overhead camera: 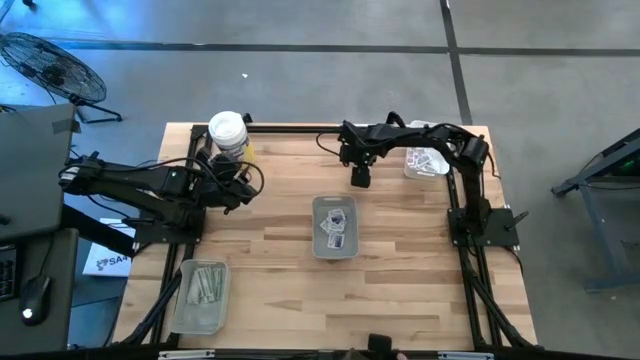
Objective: Pick & Place First Aid Supplies
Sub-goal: Put the blue pad into the middle gray bin
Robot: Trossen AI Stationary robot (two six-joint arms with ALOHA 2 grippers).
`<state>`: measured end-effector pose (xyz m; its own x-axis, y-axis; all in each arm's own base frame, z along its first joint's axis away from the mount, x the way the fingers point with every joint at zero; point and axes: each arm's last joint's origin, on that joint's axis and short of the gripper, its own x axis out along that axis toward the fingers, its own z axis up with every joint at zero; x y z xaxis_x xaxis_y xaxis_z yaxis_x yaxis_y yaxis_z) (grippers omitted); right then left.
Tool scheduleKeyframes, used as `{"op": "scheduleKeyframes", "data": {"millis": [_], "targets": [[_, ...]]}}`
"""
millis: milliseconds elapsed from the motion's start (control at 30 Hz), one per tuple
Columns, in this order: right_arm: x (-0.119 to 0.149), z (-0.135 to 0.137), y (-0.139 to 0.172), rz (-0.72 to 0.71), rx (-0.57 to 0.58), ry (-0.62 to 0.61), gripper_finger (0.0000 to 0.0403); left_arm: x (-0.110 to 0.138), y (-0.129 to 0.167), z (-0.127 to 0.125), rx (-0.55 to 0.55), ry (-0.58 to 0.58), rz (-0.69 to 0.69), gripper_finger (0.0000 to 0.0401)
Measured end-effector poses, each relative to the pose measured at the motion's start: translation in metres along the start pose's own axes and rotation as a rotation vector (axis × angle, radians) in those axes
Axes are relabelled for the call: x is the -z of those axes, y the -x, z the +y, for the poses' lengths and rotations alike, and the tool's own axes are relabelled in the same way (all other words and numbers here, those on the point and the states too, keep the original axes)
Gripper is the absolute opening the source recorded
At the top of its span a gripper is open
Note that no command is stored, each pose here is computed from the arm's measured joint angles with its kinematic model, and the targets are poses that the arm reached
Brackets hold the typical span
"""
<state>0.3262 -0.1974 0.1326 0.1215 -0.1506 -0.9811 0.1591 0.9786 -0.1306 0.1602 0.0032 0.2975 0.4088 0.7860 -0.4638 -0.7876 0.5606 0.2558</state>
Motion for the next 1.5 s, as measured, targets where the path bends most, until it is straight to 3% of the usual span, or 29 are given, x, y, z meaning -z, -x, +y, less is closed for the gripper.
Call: {"op": "scheduleKeyframes", "data": {"millis": [300,467,633,967,1300,1500], "targets": [[0.019,0.008,0.018,0.146,-0.054,-0.031,0.0195,-0.001,0.0,0.0,-0.016,-0.001,-0.016,0.0184],[0.021,0.002,0.047,0.077,-0.029,-0.055,0.0195,-0.001,0.0,0.0,-0.015,-0.001,-0.015,0.0184],[0.023,-0.009,0.052,0.031,-0.002,-0.116,0.0195,0.0,0.0,-0.001,0.006,-0.001,0.0,0.0184],[0.028,-0.017,0.03,0.108,-0.019,-0.135,0.019,0.001,0.0,-0.003,0.076,-0.001,0.049,0.0184],[0.03,-0.015,0.014,0.174,-0.058,-0.15,0.0133,0.002,0.0,-0.004,0.123,-0.001,0.081,0.0184],[0.031,-0.013,0.008,0.204,-0.087,-0.156,0.0124,0.002,0.0,-0.005,0.139,-0.001,0.092,0.0184]]}}
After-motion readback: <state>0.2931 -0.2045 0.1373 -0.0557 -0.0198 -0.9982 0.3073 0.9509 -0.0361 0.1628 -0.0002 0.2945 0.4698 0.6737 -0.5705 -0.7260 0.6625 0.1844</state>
